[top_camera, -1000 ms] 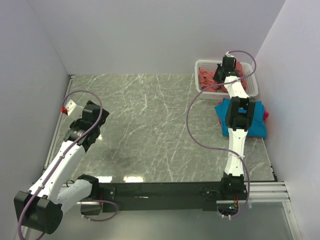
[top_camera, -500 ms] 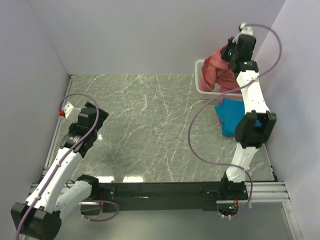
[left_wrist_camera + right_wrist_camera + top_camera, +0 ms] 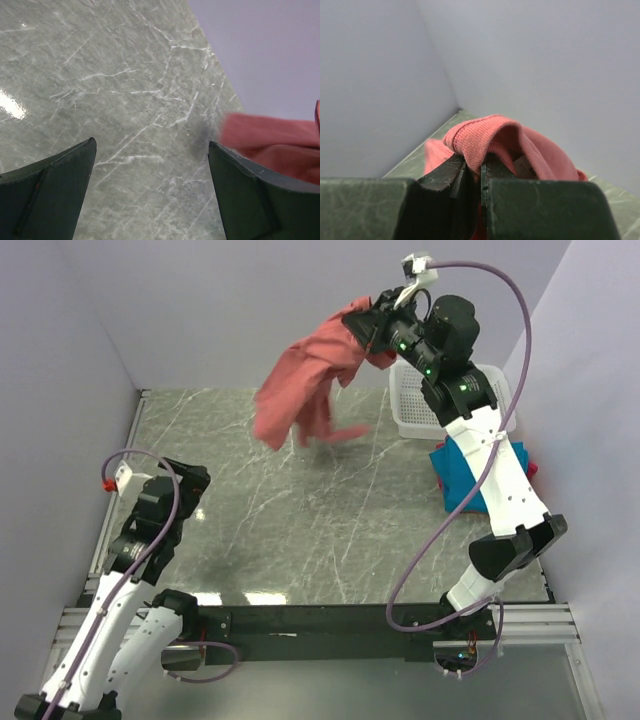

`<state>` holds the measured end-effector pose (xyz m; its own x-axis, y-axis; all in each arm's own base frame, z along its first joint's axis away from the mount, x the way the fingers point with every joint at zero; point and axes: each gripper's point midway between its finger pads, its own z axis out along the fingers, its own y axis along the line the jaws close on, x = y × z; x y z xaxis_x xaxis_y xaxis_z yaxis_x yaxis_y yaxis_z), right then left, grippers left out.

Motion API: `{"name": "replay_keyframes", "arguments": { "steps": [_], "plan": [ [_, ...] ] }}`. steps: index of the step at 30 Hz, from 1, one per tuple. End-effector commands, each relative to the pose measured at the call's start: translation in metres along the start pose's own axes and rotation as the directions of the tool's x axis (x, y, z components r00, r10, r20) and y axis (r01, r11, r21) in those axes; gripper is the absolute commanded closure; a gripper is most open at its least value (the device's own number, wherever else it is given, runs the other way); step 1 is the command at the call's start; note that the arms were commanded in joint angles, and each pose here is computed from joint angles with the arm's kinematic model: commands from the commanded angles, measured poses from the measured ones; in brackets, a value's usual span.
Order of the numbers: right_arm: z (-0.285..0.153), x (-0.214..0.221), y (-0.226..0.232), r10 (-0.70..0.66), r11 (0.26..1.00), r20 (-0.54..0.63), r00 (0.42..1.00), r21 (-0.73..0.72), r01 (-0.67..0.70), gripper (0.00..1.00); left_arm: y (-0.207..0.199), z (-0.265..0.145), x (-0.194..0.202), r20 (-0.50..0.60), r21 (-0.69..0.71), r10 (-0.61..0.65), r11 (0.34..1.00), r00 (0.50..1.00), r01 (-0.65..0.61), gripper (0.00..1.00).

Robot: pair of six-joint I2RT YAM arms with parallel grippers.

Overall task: Fold and stack the t-shirts
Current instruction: Move the tshirt to the center of the board, then flatten the tshirt out

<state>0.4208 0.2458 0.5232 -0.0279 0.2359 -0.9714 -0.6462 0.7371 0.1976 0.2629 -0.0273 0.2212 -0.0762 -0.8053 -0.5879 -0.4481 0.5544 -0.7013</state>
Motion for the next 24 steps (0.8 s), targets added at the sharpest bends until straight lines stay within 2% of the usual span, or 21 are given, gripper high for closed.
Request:
{"name": "replay_keyframes", "arguments": {
  "steps": [1, 2, 3, 5, 6, 7, 8, 9, 10, 12, 14, 17, 21, 24],
  "plan": [
    [-0.004, 0.005, 0.005, 0.073, 0.996, 0.001, 0.997, -0.052, -0.073, 1.0, 0.004, -0.011, -0.004, 0.002, 0.004, -0.036, 0.999, 0.999, 0.036, 0.01],
    [-0.004, 0.019, 0.002, 0.082, 0.996, -0.03, 0.996, -0.043, -0.083, 1.0, 0.009, -0.013, -0.003, 0.004, -0.01, -0.037, 0.999, 0.999, 0.037, 0.01],
    [-0.009, 0.052, -0.006, 0.103, 0.994, -0.099, 0.99, -0.015, -0.105, 0.99, 0.01, -0.015, -0.007, 0.019, -0.005, -0.047, 0.999, 0.999, 0.047, 0.01],
    [-0.017, 0.089, -0.022, 0.126, 0.991, -0.147, 0.981, 0.055, -0.119, 0.94, 0.013, -0.017, -0.008, 0.027, -0.016, -0.055, 0.998, 0.998, 0.056, 0.01],
    [-0.033, 0.139, -0.035, 0.163, 0.983, -0.222, 0.961, 0.117, -0.14, 0.87, 0.015, -0.017, -0.007, 0.025, -0.019, -0.054, 0.998, 0.998, 0.055, 0.01],
    [-0.041, 0.16, -0.048, 0.177, 0.974, -0.237, 0.955, 0.179, -0.136, 0.62, 0.015, -0.016, -0.007, 0.023, -0.02, -0.051, 0.998, 0.998, 0.051, 0.01],
    [-0.052, 0.183, -0.059, 0.2, 0.963, -0.265, 0.944, 0.231, -0.139, 0.5, 0.015, -0.015, -0.005, 0.018, -0.02, -0.047, 0.999, 0.999, 0.048, 0.0],
    [-0.072, 0.225, -0.07, 0.247, 0.941, -0.321, 0.914, 0.303, -0.148, 0.41, 0.015, -0.012, -0.003, 0.011, -0.024, -0.035, 0.999, 0.999, 0.035, 0.01],
    [-0.083, 0.241, -0.079, 0.267, 0.924, -0.331, 0.905, 0.353, -0.144, 0.31, 0.013, -0.011, 0.001, -0.009, -0.016, -0.025, 1.0, 1.0, 0.025, 0.0],
    [-0.112, 0.27, -0.099, 0.299, 0.874, -0.348, 0.888, 0.474, -0.108, 0.26, 0.015, -0.003, 0.012, -0.048, -0.036, 0.012, 0.999, 0.999, -0.014, 0.01],
    [-0.129, 0.281, -0.101, 0.312, 0.854, -0.365, 0.877, 0.512, -0.091, 0.24, 0.018, 0.003, 0.022, -0.089, -0.059, 0.031, 0.998, 0.996, -0.036, 0.01],
    [-0.138, 0.288, -0.076, 0.297, 0.885, -0.384, 0.874, 0.455, -0.1, 0.19, 0.035, 0.017, 0.044, -0.164, -0.142, 0.068, 0.986, 0.984, -0.092, 0.01],
    [-0.129, 0.318, -0.015, 0.214, 0.945, -0.504, 0.836, 0.323, -0.047, 0.19, 0.057, 0.029, 0.072, -0.263, -0.222, 0.088, 0.964, 0.961, -0.149, 0.01],
    [-0.116, 0.353, 0.054, 0.119, 0.989, -0.602, 0.789, 0.145, -0.038, 0.19, 0.068, 0.031, 0.075, -0.261, -0.267, 0.076, 0.952, 0.962, -0.148, 0.01]
  ]
}}
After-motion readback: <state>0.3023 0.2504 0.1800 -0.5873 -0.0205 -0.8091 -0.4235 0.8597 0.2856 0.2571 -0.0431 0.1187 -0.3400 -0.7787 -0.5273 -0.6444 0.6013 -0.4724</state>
